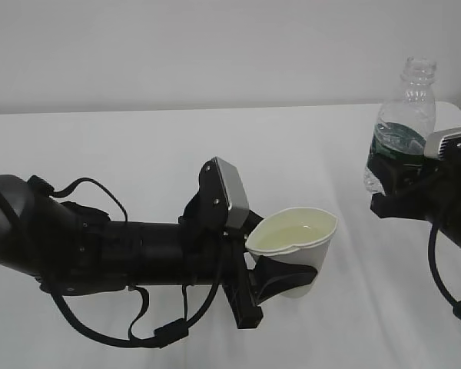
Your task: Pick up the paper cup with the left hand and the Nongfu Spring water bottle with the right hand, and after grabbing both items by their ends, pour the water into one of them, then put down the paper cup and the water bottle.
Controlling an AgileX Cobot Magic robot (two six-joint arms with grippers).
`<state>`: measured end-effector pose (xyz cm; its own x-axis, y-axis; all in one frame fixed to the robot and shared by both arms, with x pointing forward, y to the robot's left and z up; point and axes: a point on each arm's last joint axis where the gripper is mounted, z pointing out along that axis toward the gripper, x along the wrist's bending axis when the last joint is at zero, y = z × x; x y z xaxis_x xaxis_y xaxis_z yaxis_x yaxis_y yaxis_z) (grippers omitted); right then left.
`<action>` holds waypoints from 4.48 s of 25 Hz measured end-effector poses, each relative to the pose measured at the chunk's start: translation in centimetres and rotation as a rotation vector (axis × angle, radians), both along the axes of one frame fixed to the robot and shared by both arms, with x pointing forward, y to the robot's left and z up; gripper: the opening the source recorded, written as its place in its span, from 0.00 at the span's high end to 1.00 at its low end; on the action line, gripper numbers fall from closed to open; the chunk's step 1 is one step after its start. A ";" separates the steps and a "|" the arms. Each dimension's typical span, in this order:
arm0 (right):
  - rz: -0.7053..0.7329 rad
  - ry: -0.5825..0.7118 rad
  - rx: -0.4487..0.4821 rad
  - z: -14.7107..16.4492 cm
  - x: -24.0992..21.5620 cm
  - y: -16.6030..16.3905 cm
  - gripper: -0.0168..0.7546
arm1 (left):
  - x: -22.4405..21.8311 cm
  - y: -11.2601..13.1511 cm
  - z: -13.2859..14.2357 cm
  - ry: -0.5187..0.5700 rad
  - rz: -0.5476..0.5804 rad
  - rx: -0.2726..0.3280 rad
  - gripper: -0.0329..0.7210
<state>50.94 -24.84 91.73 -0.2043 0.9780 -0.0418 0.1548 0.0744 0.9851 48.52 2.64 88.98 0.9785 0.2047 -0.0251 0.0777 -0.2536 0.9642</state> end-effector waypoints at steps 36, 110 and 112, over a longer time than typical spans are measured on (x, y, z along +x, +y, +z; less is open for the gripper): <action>0.000 0.071 -0.022 -7.5 8.2 1.4 0.52 | 0.1 0.0 -0.1 -0.020 0.001 0.013 0.45; -0.024 0.077 -0.085 -1.4 -4.1 -1.1 0.26 | 2.8 1.4 0.2 0.069 0.302 -0.053 0.45; -0.013 0.069 -0.087 -1.2 -4.1 -1.0 0.26 | 3.4 2.0 0.2 0.072 0.332 -0.058 0.45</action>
<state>46.87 -25.82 90.51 -0.1972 0.9739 -0.1125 0.2238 0.1564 0.9620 51.95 4.67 89.22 0.8541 0.5079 -0.1124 0.2153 -0.1484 0.9652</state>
